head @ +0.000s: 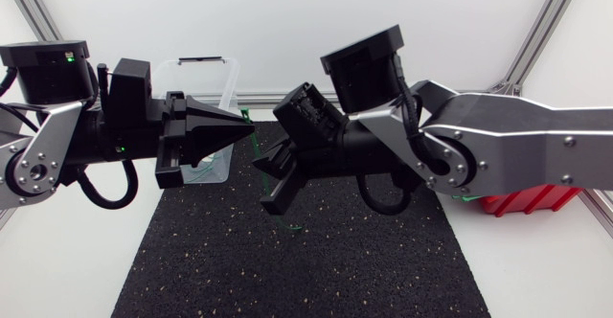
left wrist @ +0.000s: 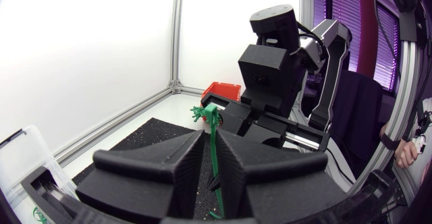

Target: Take a green cable tie from the red box, thread the tail through the head to close it, then place it in the transparent bin on the left.

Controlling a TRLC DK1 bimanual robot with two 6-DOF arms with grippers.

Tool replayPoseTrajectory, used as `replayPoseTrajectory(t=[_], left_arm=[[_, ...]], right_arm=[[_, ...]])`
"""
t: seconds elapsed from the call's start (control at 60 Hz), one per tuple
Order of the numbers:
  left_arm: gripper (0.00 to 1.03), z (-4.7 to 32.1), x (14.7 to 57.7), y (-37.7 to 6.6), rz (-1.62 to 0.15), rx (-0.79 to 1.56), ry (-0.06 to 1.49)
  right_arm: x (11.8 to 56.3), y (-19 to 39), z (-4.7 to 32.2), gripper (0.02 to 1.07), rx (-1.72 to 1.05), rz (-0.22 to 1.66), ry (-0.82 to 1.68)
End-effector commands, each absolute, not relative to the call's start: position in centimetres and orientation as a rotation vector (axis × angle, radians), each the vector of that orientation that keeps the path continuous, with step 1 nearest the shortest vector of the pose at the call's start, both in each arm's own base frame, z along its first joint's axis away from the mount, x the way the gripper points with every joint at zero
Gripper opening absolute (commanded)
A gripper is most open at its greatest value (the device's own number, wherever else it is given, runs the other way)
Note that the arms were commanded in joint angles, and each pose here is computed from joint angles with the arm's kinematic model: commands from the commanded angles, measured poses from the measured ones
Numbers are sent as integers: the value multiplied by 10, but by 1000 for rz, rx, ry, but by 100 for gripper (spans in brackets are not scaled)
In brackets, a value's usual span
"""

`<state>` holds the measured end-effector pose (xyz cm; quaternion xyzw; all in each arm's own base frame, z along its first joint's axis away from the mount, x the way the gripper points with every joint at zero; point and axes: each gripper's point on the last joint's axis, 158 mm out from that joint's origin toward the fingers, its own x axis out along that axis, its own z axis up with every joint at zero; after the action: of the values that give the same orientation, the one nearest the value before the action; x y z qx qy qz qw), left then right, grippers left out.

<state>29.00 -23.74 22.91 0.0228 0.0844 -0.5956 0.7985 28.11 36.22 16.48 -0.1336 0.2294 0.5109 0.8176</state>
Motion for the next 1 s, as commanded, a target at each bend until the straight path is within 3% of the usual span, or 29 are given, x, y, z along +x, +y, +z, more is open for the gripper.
replayPoseTrajectory(t=[0.0,0.083,0.167,0.667,0.867,0.917,0.983], left_arm=[[14,235,292,-240,-1288,56,161],[14,234,293,-240,-1288,56,163],[4,235,294,-240,-1282,58,160],[4,234,292,-244,-1274,60,183],[4,238,303,-242,-1261,30,247],[4,237,306,-240,-1254,20,270],[4,239,307,-239,-1252,10,288]], right_arm=[[278,363,158,12,-265,1088,516],[278,363,158,12,-265,1088,516],[278,363,157,12,-266,1090,517],[277,364,157,13,-267,1091,519],[280,361,163,35,-267,1080,506],[281,359,164,46,-274,1076,507],[281,357,164,48,-291,1078,504]])
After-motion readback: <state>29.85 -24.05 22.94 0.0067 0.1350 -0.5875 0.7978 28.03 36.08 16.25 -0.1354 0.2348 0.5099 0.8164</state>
